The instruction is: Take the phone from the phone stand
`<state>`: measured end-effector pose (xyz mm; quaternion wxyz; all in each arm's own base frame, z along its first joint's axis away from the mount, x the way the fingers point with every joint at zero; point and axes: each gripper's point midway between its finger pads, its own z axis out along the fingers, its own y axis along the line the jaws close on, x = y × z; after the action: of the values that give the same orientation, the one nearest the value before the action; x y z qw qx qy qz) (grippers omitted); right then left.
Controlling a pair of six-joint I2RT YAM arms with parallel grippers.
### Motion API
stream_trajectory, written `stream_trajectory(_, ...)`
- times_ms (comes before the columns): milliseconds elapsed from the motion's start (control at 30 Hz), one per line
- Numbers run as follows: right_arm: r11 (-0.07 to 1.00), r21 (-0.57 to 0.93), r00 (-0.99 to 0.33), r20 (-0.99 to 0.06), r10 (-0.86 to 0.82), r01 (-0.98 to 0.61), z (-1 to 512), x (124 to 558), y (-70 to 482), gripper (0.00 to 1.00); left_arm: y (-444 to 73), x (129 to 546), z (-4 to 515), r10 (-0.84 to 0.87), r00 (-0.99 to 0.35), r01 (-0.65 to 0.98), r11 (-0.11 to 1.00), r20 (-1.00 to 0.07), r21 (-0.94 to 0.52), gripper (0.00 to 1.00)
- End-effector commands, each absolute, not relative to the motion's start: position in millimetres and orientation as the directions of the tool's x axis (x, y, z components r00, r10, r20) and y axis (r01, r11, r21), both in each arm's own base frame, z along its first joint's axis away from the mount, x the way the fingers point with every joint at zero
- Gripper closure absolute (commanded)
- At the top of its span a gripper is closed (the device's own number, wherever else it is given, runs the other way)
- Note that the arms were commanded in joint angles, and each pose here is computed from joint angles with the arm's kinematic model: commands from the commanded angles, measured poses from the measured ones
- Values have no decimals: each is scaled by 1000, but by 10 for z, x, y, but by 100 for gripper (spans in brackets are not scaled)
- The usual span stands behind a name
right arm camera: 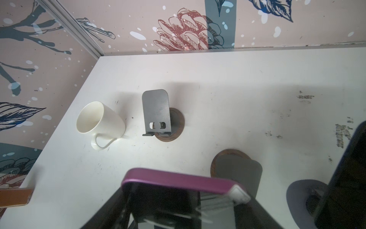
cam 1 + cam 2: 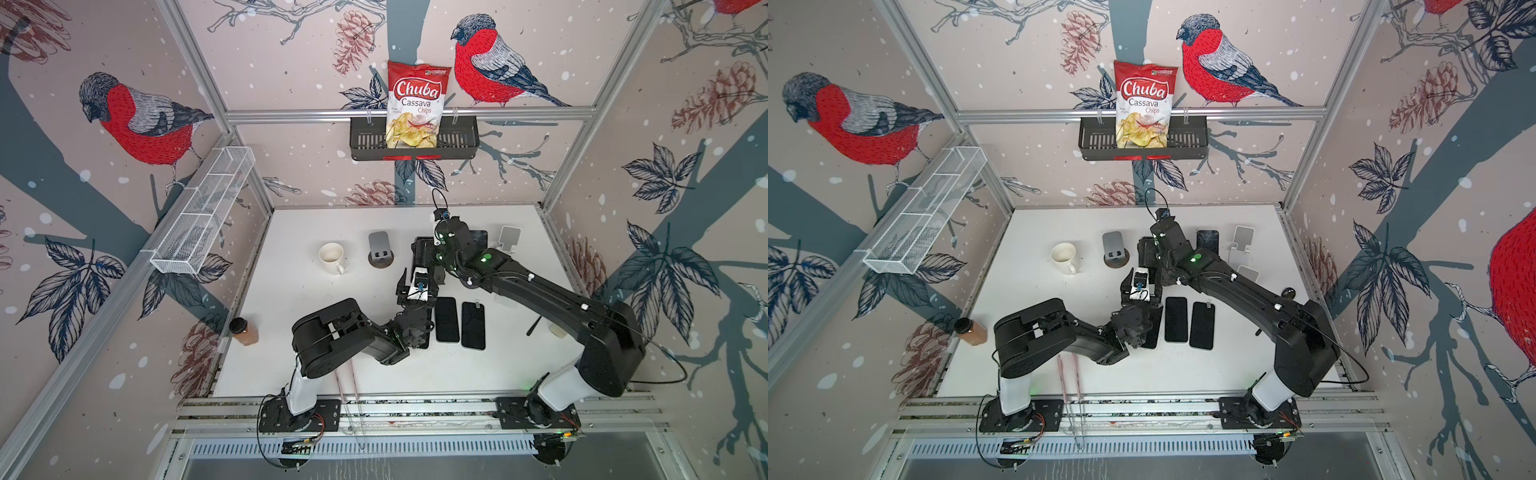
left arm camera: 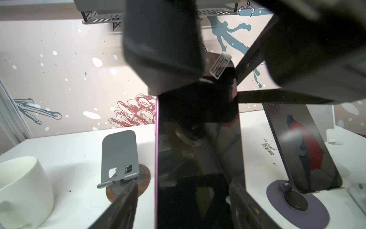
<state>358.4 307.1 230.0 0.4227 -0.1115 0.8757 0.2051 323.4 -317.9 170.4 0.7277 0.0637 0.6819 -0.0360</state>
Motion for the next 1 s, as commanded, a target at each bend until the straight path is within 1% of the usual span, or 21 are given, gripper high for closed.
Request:
stream_trajectory(0, 883, 290, -596, -803, 14, -370, 2411, 3626, 3124, 38, -3116, 3203, 1842, -22, 102, 145, 989, -995, -7, 23)
stream_trajectory(133, 888, 272, -595, -804, -3, -372, 2365, 3658, 3130, 38, -2997, 3126, 1885, -26, 104, 139, 990, -994, -11, 19)
stream_trajectory(333, 894, 240, -608, -793, -44, -378, 2254, 3678, 3154, 38, -2672, 2953, 1913, -50, 76, 118, 992, -996, -41, 17)
stream_trajectory(467, 892, 236, -625, -778, -63, -385, 2179, 3656, 3178, 38, -2506, 2914, 1873, -27, 0, 85, 996, -1000, -27, 16)
stream_trajectory(533, 893, 231, -635, -768, -77, -388, 2128, 3639, 3193, 38, -2436, 2907, 1861, -44, -41, 85, 995, -998, -47, 14)
stream_trajectory(600, 893, 224, -649, -755, -95, -391, 2063, 3614, 3218, 38, -2384, 2943, 1829, -95, -120, 112, 988, -988, -109, 12)
stream_trajectory(667, 891, 216, -659, -743, -115, -398, 2005, 3586, 3252, 38, -2263, 3000, 1791, -189, -202, 95, 973, -961, -211, 11)
stream_trajectory(700, 890, 213, -662, -739, -123, -403, 1986, 3575, 3271, 38, -2212, 3025, 1791, -214, -224, 87, 967, -951, -239, 11)
stream_trajectory(967, 860, 212, -702, -680, -212, -465, 1771, 3382, 3535, 38, -2000, 3040, 1978, -191, -310, 54, 974, -931, -218, 9)
